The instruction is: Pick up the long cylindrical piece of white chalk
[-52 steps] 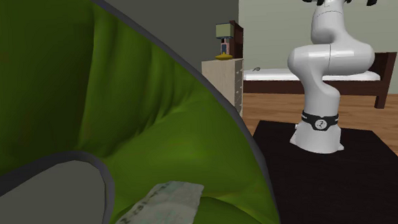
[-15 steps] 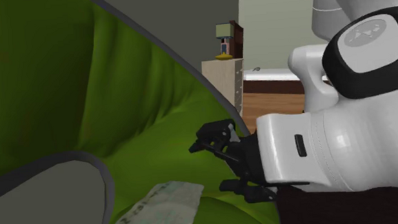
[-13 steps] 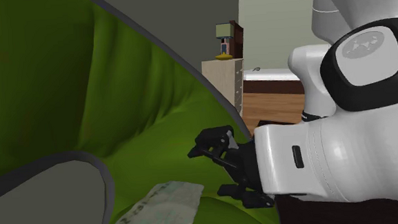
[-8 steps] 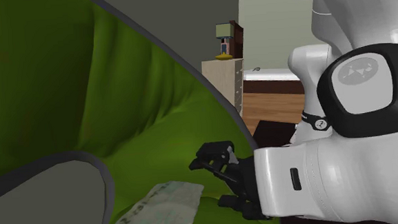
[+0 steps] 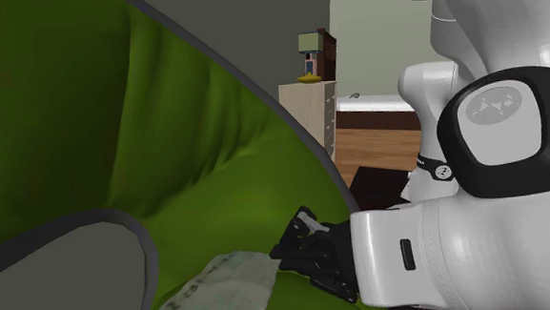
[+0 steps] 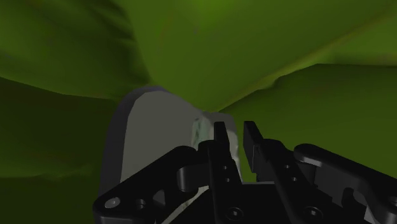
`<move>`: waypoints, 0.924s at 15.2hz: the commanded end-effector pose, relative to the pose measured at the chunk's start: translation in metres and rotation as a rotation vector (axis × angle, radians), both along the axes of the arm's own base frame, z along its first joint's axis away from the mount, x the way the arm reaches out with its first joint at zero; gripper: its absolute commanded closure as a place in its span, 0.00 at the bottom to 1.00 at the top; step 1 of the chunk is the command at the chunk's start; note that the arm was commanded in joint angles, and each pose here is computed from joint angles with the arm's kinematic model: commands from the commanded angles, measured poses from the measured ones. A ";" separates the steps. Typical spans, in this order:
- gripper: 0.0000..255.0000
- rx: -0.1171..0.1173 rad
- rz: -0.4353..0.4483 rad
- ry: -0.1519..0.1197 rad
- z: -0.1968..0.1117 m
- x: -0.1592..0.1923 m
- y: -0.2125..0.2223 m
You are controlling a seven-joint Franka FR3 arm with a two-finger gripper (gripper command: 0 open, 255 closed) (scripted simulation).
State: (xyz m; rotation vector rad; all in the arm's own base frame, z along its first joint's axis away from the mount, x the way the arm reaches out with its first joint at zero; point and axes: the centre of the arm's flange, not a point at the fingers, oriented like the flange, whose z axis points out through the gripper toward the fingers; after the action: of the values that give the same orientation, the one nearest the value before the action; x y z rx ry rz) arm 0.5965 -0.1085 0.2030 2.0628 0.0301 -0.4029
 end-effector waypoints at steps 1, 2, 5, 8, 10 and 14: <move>1.00 0.000 0.000 0.000 0.000 0.000 0.000; 1.00 0.000 0.000 0.000 0.000 0.000 0.000; 1.00 0.000 0.000 0.000 0.010 -0.001 0.000; 1.00 0.000 0.000 0.000 0.026 0.000 0.000; 1.00 0.000 0.000 0.000 0.037 0.000 0.000; 1.00 0.000 0.000 0.000 0.058 0.000 0.000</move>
State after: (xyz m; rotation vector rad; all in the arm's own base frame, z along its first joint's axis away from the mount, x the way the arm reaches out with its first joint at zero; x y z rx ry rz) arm 0.5953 -0.1074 0.2561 2.0631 0.0304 -0.4027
